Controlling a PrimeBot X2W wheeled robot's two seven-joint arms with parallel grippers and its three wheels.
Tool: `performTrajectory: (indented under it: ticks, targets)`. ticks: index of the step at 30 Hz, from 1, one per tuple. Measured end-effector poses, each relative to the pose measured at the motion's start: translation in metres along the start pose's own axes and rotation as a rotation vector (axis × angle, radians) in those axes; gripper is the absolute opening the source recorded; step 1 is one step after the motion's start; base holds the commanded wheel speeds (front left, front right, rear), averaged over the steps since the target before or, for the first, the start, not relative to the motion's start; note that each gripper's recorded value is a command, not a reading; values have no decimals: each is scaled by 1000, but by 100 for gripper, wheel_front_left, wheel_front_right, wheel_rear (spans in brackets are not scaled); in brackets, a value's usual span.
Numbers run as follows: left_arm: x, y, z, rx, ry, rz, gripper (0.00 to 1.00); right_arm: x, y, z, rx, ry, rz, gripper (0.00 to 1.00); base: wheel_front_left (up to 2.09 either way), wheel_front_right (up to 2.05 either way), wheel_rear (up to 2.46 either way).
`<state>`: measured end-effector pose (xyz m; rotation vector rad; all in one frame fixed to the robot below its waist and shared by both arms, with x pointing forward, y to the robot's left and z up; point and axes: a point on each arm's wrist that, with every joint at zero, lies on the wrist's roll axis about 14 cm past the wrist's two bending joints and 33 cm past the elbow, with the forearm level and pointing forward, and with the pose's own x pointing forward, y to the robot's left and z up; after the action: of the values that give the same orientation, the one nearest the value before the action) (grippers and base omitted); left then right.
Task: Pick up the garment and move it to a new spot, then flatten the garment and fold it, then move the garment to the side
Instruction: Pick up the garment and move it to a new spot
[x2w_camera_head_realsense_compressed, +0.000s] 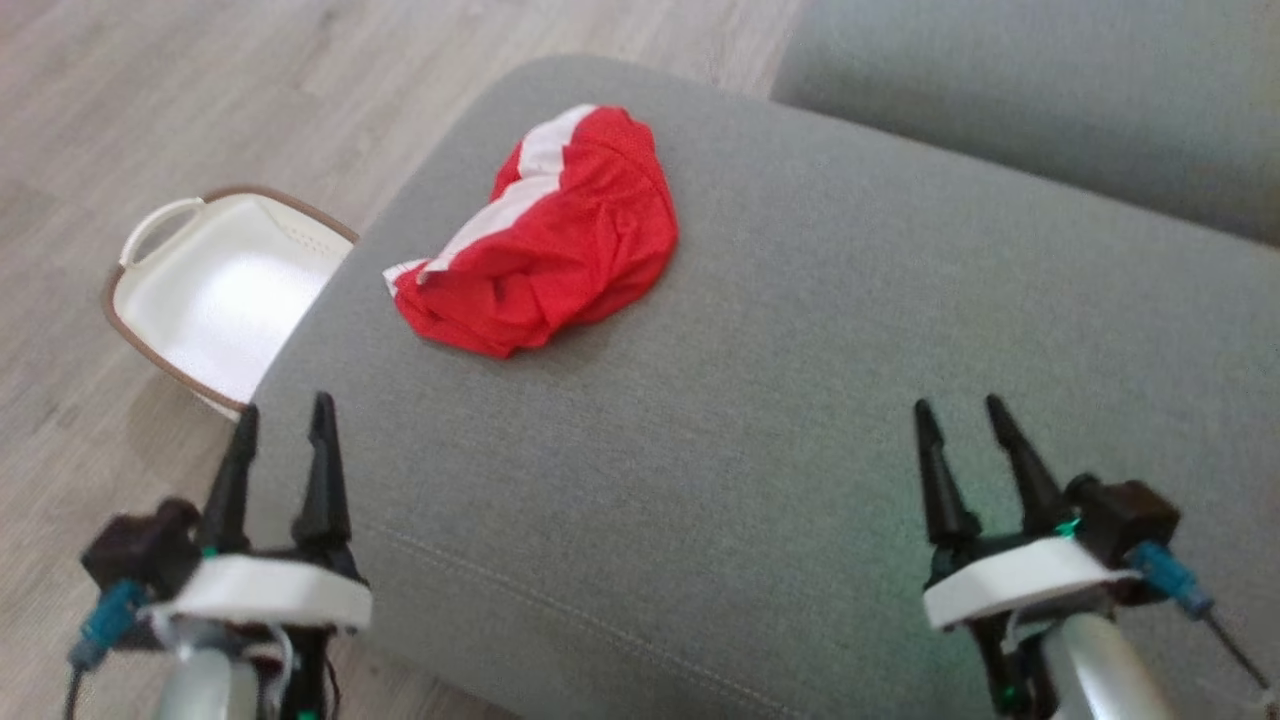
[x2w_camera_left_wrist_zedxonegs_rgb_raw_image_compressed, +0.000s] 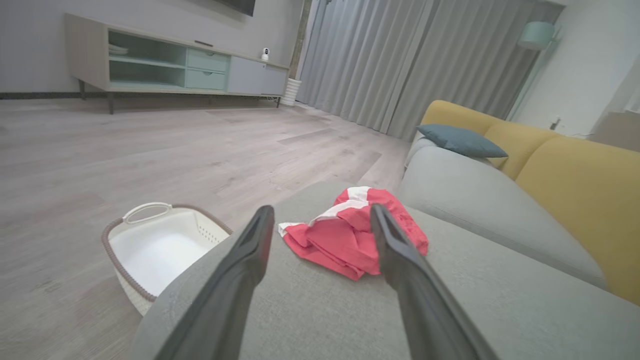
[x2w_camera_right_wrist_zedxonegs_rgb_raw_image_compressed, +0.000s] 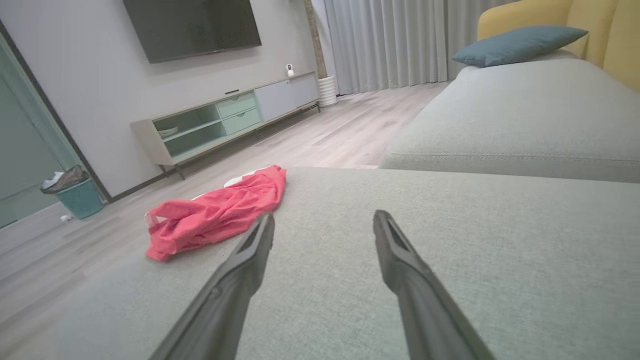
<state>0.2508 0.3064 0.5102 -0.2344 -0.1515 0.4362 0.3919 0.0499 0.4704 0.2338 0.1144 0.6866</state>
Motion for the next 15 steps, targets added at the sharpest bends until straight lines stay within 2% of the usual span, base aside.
performTrajectory:
  ticks: [7, 15]
  targets:
    - [61, -8, 6, 63, -7, -31, 100, 18, -42, 16, -47, -53, -83, 100, 0, 0, 0]
    - [121, -18, -53, 187, 247, -102, 100, 23, -99, 32, -131, -63, -208, 100, 0, 0, 0]
